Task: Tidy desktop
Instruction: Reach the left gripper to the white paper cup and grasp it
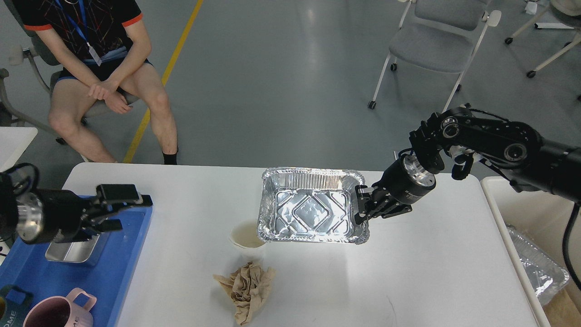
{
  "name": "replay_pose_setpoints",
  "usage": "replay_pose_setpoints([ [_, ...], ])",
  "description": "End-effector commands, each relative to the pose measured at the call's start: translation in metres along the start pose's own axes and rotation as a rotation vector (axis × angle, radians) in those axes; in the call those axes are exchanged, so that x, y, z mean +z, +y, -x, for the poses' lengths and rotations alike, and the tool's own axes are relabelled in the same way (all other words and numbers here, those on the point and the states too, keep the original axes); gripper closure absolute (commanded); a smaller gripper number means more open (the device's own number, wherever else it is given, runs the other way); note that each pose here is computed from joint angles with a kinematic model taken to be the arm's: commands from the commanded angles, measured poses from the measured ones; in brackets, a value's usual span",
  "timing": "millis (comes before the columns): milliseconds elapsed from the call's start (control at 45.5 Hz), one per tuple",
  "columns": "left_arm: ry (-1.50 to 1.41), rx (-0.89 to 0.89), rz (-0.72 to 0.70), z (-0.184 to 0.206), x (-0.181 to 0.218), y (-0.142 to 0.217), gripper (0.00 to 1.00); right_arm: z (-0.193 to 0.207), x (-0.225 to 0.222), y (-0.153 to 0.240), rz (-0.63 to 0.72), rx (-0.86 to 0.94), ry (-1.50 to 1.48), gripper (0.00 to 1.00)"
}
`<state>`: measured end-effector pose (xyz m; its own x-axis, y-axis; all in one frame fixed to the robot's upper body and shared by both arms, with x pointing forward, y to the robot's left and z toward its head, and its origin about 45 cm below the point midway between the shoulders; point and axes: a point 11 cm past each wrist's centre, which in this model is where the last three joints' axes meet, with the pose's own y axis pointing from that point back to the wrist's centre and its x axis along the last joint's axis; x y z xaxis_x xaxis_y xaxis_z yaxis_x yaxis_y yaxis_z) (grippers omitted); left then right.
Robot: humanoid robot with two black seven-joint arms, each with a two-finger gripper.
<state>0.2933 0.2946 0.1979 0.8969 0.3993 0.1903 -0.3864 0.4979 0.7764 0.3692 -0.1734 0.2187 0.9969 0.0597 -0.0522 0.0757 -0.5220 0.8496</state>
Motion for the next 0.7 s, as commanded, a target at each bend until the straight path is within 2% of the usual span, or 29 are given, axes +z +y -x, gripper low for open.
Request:
replay_pose_setpoints([
  [0,-0.013,-0.036,0.019,0.02,0.013,-0.055,0.03,0.0,0.005,0.004,-0.008,0.01,-0.013,1.0],
  [110,0.005,-0.044,0.04,0.025,0.024,-0.081,0.03,0.0,0.006,0.005,-0.007,0.011,-0.016,1.0],
  [462,-0.021,-0.016,0.023,0.034,0.029,-0.118,0.04,0.002,0.012,0.004,-0.006,0.007,-0.029,1.0],
  [616,-0.02,0.008,-0.008,0.038,0.022,-0.131,0.07,0.003,0.012,0.003,-0.007,0.007,-0.03,1.0],
  [682,-0.019,0.026,-0.022,0.038,0.019,-0.138,0.12,0.003,0.012,0.003,-0.007,0.007,-0.03,1.0],
])
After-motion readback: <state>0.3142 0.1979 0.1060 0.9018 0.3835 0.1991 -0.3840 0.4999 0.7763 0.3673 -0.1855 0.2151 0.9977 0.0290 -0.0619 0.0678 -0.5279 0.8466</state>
